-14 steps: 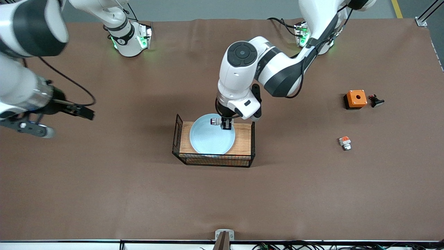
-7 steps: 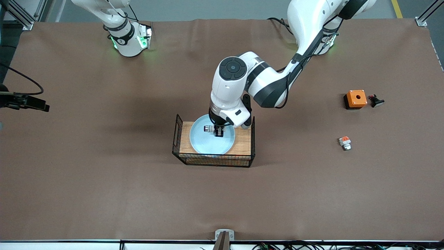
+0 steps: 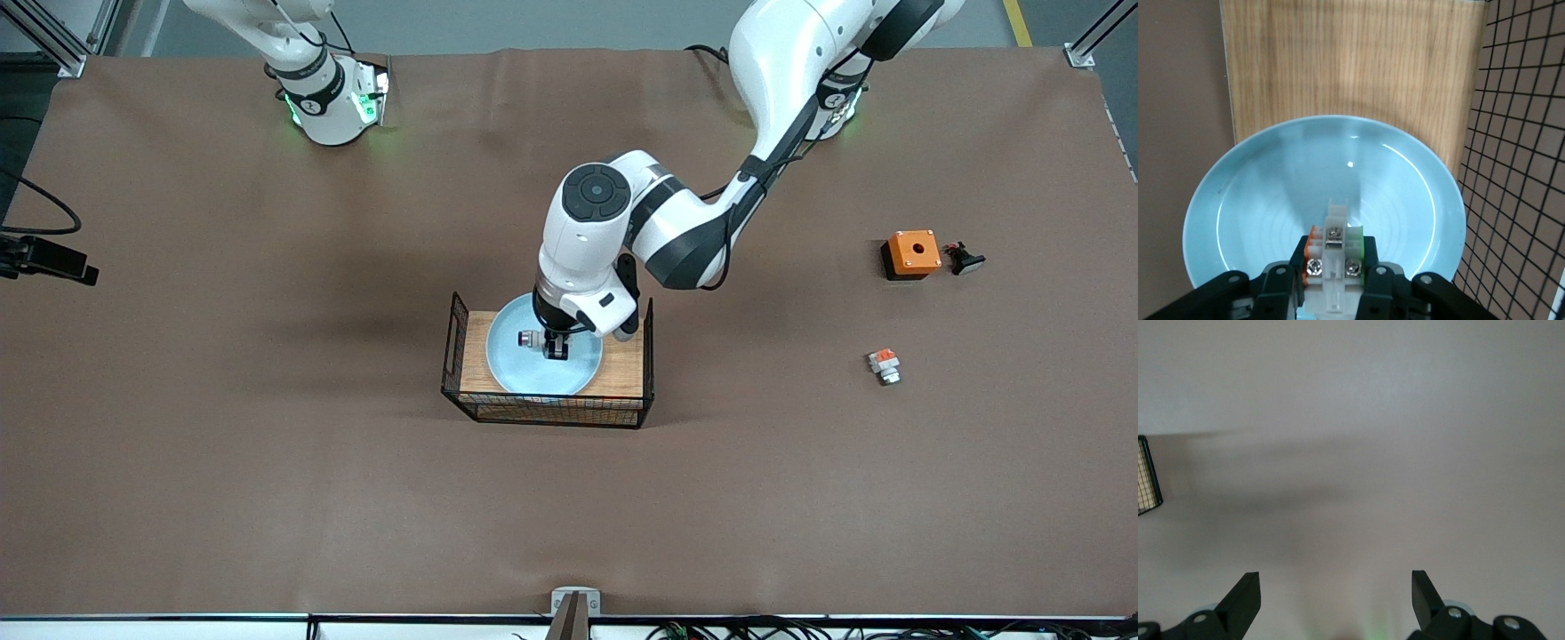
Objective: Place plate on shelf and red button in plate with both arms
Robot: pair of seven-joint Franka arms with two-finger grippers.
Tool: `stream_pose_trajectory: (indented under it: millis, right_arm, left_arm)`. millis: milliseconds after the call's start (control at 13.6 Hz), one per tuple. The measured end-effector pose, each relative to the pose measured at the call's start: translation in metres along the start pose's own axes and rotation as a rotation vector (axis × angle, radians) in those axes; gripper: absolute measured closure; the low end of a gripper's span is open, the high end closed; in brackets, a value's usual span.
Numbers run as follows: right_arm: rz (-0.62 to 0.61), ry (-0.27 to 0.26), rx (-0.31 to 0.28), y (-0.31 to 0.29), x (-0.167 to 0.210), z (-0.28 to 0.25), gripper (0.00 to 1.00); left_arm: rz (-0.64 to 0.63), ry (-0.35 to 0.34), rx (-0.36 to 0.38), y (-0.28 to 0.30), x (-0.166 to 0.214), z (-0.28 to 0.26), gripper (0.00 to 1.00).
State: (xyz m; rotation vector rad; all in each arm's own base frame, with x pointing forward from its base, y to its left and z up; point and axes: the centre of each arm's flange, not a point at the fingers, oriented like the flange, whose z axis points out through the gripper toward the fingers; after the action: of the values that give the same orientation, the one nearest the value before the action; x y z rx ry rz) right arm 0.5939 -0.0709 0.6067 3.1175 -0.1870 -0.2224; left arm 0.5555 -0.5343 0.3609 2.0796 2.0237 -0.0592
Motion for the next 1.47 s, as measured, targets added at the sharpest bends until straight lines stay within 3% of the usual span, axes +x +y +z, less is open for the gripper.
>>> stream_pose_trajectory:
  millis: [147, 442, 516, 959, 1253, 1475]
  right_arm:
    - [0.037, -0.005, 0.003, -0.007, -0.011, -0.01, 0.0]
    - [0.06, 0.039, 0.009, -0.025, -0.057, -0.04, 0.0]
    - [0.059, 0.049, 0.011, -0.024, -0.068, -0.044, 0.0]
    - [0.023, 0.074, 0.012, -0.036, -0.093, -0.055, 0.0]
    - [0.02, 0.079, 0.013, -0.036, -0.099, -0.047, 0.0]
    - [0.017, 0.094, 0.015, -0.036, -0.106, -0.047, 0.0]
  left_arm:
    - [-0.002, 0.003, 0.002, 0.001, 0.002, 0.005, 0.66]
    - [-0.003, 0.008, 0.007, 0.001, 0.004, 0.011, 0.66]
    - [-0.002, 0.008, 0.007, 0.001, 0.004, 0.012, 0.61]
    - [-0.011, -0.015, -0.027, 0.013, 0.005, -0.008, 0.02]
    - [-0.043, -0.04, -0.082, 0.039, 0.021, -0.057, 0.0]
    - [0.026, -0.038, -0.047, 0.048, 0.04, -0.096, 0.0]
